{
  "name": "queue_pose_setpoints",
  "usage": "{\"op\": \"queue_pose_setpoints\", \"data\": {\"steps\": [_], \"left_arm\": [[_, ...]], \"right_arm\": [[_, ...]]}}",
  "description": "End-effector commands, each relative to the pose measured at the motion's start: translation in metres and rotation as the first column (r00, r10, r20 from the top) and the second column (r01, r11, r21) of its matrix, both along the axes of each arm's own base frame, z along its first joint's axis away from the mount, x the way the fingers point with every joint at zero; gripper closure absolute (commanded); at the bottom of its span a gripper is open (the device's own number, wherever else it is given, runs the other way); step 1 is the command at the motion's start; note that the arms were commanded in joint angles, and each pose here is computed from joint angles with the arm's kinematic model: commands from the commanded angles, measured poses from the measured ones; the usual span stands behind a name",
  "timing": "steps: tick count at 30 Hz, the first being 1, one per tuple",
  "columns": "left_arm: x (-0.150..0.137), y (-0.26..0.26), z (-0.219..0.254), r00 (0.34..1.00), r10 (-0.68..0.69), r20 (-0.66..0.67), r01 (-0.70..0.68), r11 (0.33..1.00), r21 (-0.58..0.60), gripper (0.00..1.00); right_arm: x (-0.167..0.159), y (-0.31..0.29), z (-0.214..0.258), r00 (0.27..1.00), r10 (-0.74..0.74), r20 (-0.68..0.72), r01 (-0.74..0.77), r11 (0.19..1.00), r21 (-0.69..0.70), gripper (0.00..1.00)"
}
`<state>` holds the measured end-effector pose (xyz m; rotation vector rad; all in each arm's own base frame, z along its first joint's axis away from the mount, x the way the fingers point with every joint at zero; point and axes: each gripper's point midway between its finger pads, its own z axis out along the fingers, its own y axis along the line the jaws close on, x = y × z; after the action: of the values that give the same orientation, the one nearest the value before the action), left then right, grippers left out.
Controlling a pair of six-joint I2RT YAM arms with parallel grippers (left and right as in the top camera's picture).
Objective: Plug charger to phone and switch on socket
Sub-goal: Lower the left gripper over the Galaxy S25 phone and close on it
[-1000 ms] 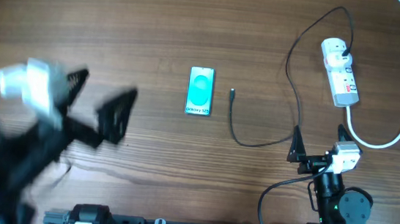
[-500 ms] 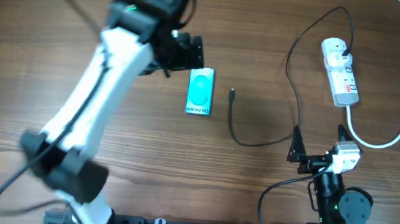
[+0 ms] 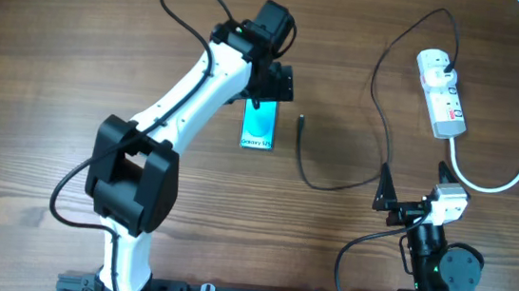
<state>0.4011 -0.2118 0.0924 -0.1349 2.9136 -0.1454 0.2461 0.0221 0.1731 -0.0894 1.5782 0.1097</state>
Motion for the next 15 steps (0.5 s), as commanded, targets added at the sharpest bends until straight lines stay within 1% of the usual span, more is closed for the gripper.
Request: {"op": "queue_pose_setpoints", "data": {"steps": [1, 5, 8, 11, 15], "left_arm": [[-0.005, -0.007, -0.022, 1.000, -0.027, 0.005, 0.026, 0.999, 0.018, 0.00], [-0.007, -0.005, -0.029, 1.000, 0.019, -0.003, -0.019, 1.000, 0.019, 0.00], [-0.010, -0.006, -0.048, 0.999, -0.015, -0.040, 0.017, 0.999, 0.043, 0.00], [-0.014, -0.004, -0.070, 0.996, -0.015, -0.085, 0.020, 0.997, 0.068, 0.00], [-0.012, -0.003, -0.089, 0.995, -0.021, -0.093, 0.030, 0.995, 0.098, 0.00]], "right_arm": [[0.000, -0.004, 0.002, 1.000, -0.021, 0.011, 0.021, 1.000, -0.012, 0.00], [0.000, -0.004, 0.002, 1.000, -0.021, 0.011, 0.021, 1.000, -0.012, 0.00], [0.000, -0.004, 0.002, 1.000, -0.021, 0.011, 0.021, 1.000, -0.012, 0.00], [0.000, -0.004, 0.002, 1.000, -0.021, 0.011, 0.021, 1.000, -0.012, 0.00], [0.000, -0.004, 0.002, 1.000, -0.021, 0.011, 0.021, 1.000, -0.012, 0.00]]}}
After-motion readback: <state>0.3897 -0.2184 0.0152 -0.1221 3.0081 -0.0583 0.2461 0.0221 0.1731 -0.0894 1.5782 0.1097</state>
